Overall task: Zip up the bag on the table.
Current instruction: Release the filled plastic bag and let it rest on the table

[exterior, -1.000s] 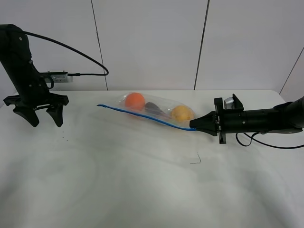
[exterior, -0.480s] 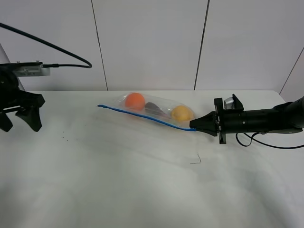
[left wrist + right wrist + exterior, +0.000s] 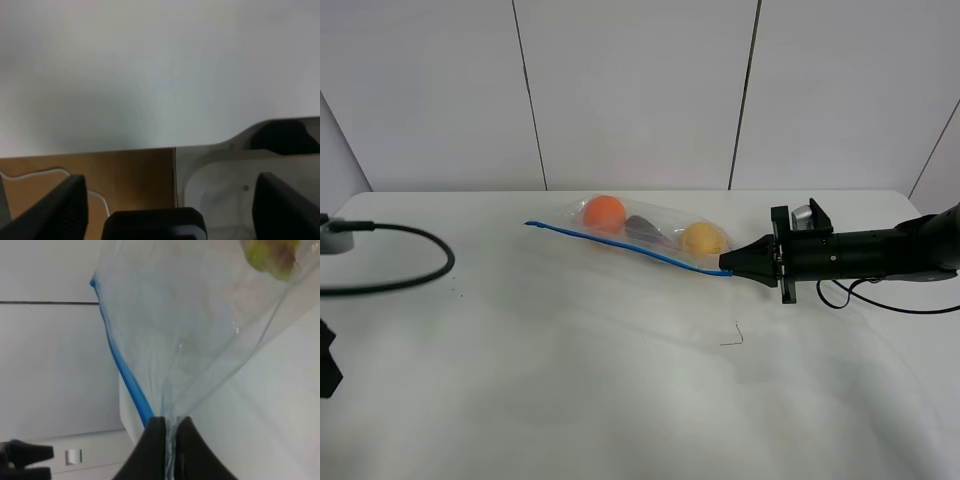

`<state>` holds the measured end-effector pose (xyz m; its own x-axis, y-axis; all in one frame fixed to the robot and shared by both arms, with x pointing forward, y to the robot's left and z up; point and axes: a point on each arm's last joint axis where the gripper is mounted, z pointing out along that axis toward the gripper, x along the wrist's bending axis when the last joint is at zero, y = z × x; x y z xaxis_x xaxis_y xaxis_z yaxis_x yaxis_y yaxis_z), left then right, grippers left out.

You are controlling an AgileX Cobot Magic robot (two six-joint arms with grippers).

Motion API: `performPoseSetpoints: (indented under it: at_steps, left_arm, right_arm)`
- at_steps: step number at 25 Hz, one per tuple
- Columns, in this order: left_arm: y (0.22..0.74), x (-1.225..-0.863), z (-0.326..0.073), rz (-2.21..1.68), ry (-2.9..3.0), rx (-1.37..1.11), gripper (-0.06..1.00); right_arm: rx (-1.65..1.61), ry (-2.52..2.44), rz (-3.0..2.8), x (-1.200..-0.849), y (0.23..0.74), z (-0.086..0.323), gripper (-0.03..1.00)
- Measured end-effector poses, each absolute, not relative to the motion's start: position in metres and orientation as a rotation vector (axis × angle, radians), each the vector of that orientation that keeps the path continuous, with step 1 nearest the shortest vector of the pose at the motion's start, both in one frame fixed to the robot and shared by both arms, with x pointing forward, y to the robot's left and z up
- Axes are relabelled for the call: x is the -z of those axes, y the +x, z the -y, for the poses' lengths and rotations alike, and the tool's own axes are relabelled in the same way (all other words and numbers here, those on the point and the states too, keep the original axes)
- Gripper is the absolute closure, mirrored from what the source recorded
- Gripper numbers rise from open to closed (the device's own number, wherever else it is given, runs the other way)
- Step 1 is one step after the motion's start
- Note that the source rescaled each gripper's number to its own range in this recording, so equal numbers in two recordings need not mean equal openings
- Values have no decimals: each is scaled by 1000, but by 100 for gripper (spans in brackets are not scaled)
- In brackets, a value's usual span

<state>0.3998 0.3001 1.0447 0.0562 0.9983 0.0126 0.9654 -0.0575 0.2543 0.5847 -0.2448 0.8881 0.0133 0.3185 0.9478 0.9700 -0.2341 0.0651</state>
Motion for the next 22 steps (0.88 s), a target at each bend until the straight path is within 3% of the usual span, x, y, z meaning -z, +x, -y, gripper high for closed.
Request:
performPoseSetpoints:
  at_steps: [6,22]
  left_arm:
    - [349,-1015,-301,-1985,2106,-347,2]
    - [305,-1039,-301,-1801,1910,-632,2]
  right_arm:
    - [1239,-1624,1341,-888,585,245,97]
    - [1237,-1624,1343,-888,585,245,97]
